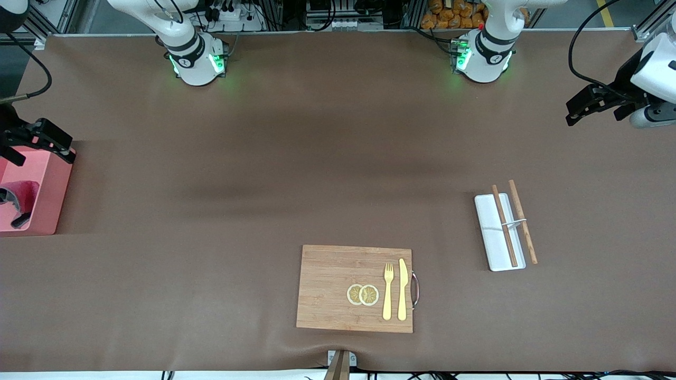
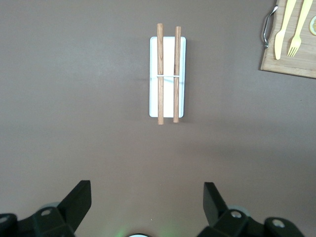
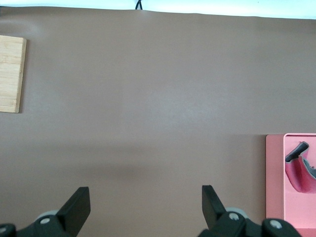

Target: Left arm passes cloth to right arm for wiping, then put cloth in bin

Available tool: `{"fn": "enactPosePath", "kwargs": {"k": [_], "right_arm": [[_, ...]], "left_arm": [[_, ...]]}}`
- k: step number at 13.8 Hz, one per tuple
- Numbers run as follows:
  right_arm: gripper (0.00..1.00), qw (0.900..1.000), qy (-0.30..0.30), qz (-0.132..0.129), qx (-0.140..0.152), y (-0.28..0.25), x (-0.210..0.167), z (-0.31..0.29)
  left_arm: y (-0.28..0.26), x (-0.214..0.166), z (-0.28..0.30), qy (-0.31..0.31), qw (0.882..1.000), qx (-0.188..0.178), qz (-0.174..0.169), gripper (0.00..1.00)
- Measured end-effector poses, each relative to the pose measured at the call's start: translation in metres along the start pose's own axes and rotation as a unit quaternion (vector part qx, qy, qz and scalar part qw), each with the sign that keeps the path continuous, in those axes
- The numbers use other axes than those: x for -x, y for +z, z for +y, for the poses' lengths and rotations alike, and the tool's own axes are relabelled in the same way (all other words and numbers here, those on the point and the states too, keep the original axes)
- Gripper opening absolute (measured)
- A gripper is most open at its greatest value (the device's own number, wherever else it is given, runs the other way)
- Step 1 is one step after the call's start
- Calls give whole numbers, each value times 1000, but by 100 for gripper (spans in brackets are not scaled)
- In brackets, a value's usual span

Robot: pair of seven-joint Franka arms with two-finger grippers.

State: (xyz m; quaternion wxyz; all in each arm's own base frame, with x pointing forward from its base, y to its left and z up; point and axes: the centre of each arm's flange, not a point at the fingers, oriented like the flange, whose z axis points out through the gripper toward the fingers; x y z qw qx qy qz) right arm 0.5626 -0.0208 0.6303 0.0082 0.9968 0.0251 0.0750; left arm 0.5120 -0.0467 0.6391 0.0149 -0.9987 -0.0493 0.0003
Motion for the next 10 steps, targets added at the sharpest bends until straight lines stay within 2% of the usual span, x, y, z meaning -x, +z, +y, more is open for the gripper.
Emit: {"fn": "enactPosePath", "kwargs": {"k": [10], "right_arm": [[100, 1000, 4, -2, 0, 0, 1, 4]], "left_arm": [[-7, -3, 9, 9, 1000, -4, -23, 100]]}}
